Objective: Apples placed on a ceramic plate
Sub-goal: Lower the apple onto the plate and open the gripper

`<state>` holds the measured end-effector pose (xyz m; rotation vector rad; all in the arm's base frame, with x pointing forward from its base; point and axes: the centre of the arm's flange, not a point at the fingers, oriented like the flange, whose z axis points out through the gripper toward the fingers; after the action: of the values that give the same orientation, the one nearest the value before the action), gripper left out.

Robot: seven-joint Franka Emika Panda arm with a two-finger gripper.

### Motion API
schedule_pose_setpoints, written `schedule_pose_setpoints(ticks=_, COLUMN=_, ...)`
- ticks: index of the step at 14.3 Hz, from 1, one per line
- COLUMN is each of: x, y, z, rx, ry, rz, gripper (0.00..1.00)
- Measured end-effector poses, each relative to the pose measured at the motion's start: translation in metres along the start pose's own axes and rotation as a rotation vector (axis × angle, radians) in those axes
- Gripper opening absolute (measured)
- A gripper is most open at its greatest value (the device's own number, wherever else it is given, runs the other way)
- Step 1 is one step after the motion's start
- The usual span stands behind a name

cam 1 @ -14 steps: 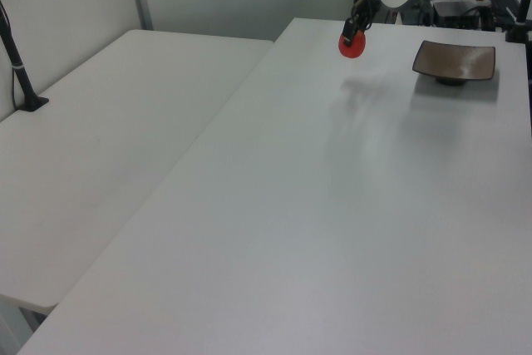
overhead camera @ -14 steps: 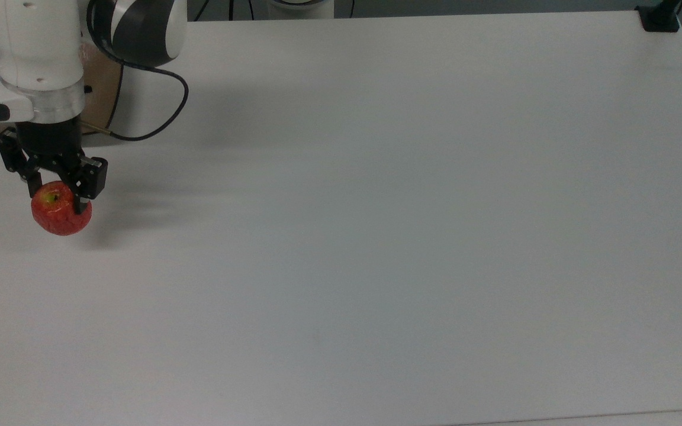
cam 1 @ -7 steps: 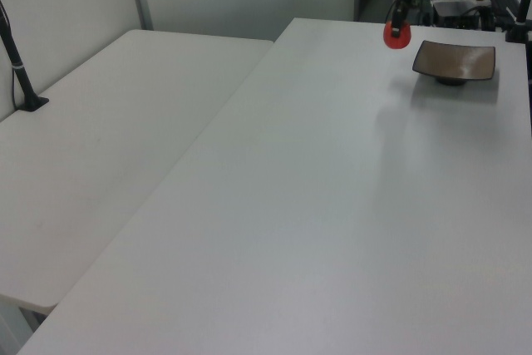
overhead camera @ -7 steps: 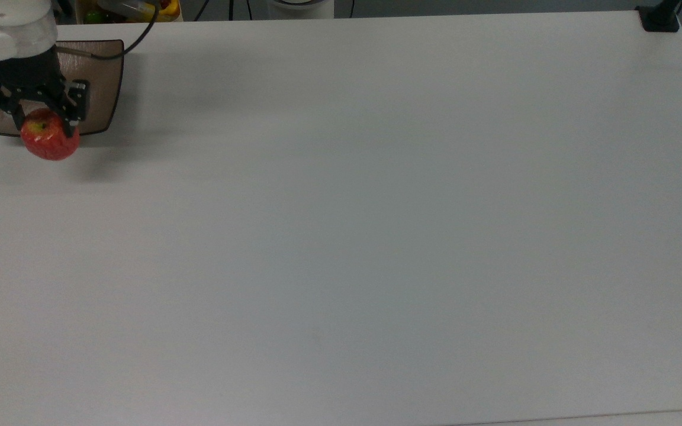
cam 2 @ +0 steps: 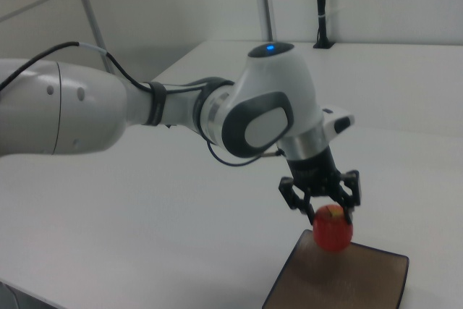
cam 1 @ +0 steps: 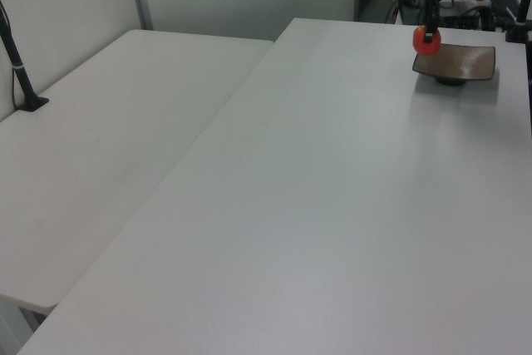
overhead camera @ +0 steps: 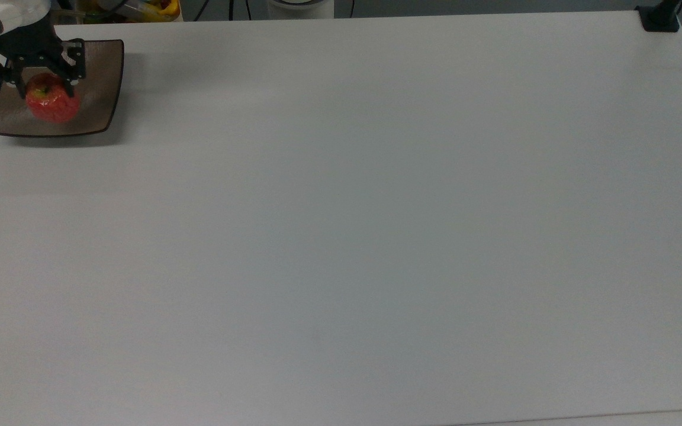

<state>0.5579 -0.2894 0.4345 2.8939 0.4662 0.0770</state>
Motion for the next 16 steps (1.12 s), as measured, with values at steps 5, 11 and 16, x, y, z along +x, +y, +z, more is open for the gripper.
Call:
schedule_pose_setpoints(ticks=5, x=-0.03, y=0.014, z=0.02, rx=0.027, ry=-0.032, rz=-0.126, gripper=0.68)
schedule_pose_setpoints(ticks=11, x=-0.035, y=0.005, z=0.035, rx=0.043, ry=-0.065, rz=-0.211, gripper=0.67)
schedule_pose_setpoints(ticks=16, x=-0.037, y=0.001, z=0.048, rx=0.043, ry=-0.103, rz=-0.256, gripper=0.81)
